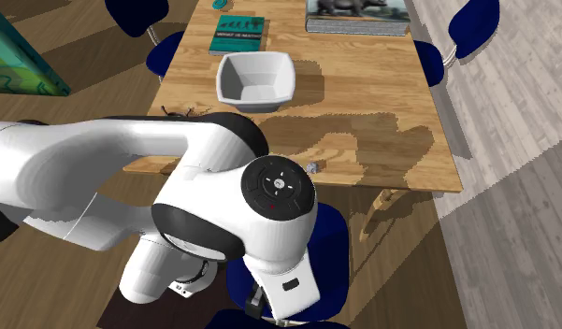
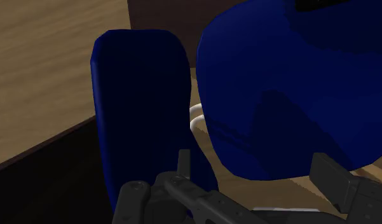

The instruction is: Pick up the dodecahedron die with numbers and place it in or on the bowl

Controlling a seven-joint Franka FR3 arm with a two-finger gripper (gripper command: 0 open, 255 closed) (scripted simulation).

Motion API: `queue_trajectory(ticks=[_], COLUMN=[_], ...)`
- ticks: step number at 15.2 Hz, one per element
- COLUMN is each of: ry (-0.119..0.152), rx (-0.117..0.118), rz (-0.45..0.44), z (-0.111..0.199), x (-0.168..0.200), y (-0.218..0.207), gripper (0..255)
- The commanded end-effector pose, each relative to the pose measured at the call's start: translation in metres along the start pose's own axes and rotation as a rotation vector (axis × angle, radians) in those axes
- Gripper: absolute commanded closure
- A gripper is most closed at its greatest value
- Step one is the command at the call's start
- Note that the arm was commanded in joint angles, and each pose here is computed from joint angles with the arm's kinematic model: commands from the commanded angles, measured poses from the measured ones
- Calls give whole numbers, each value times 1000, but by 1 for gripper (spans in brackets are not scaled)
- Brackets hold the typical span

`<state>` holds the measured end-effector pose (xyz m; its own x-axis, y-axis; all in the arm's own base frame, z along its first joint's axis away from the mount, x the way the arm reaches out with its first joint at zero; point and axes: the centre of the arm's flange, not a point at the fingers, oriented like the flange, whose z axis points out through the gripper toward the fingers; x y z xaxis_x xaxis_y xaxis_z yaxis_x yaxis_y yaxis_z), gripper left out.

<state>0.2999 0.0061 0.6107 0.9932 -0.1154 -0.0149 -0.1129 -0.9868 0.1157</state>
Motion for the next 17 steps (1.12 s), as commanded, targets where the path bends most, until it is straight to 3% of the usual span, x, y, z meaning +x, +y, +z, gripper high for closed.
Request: queue_trajectory(ticks=[1,17], ry=[0,10], rx=[0,77], rz=[0,-68], z=[0,9], x=[0,1], y=[0,-199], gripper=[0,0])
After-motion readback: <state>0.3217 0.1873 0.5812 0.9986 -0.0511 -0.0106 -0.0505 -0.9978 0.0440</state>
